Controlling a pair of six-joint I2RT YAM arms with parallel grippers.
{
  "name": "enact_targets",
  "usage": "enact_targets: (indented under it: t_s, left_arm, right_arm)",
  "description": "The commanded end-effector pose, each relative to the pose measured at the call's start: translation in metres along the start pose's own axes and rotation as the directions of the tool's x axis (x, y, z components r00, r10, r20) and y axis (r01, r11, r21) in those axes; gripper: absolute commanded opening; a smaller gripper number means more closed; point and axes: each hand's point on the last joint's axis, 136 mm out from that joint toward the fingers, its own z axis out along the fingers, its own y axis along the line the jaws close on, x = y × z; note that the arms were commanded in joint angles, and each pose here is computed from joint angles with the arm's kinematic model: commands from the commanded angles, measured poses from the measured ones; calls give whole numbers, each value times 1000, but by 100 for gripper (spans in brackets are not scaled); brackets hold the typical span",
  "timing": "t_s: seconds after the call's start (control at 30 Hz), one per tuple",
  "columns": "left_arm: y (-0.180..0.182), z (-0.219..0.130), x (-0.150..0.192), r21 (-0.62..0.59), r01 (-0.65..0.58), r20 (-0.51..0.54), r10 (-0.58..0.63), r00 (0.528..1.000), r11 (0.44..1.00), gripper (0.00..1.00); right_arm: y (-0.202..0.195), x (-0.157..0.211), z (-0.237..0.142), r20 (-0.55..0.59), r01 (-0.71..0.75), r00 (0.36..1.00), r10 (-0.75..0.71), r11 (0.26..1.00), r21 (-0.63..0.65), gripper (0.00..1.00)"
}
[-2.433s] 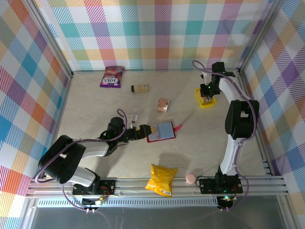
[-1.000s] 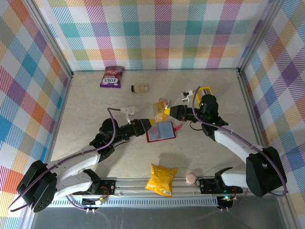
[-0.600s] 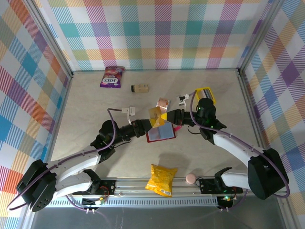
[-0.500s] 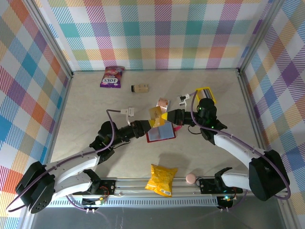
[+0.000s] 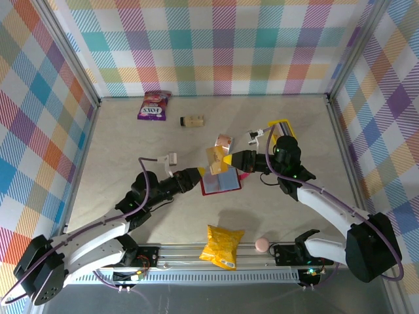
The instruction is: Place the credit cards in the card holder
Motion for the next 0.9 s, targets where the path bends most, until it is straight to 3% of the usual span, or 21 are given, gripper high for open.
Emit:
enact_targets:
  t_s: [0.0,0.13,0.57,0.67,0.73,0.83,0.87]
  left_arm:
    - [-30,4,4,143,-21,-21,24,999,990,47]
    - [-44,4,7,222,-37,-19,42,999,974,45]
    - [-42,7,9,224,-43,-22,49,999,974,39]
    - [-42,9,9,220,-52,-28,59,998,974,34]
    - [-44,10,9,226,-56,-28,64,998,972,22]
    - [-45,8,6,231,-62,-6,65,998,971,0]
    - [-45,7,5,230,-65,1,66,998,971,0]
  right_arm:
    - [8,5,-1,-9,36,999,-36,999,-28,0]
    - [6,6,1,-17,26,1000,-27,999,-29,0]
    - [7,8,3,-28,23,999,-24,999,-45,0]
    - [8,8,5,-37,23,999,-25,998,-58,0]
    - [7,7,6,-36,18,999,-21,998,-57,1]
    - [3,5,7,-32,22,999,-23,999,-35,27]
    - [2,4,6,-28,24,999,-25,999,-25,34]
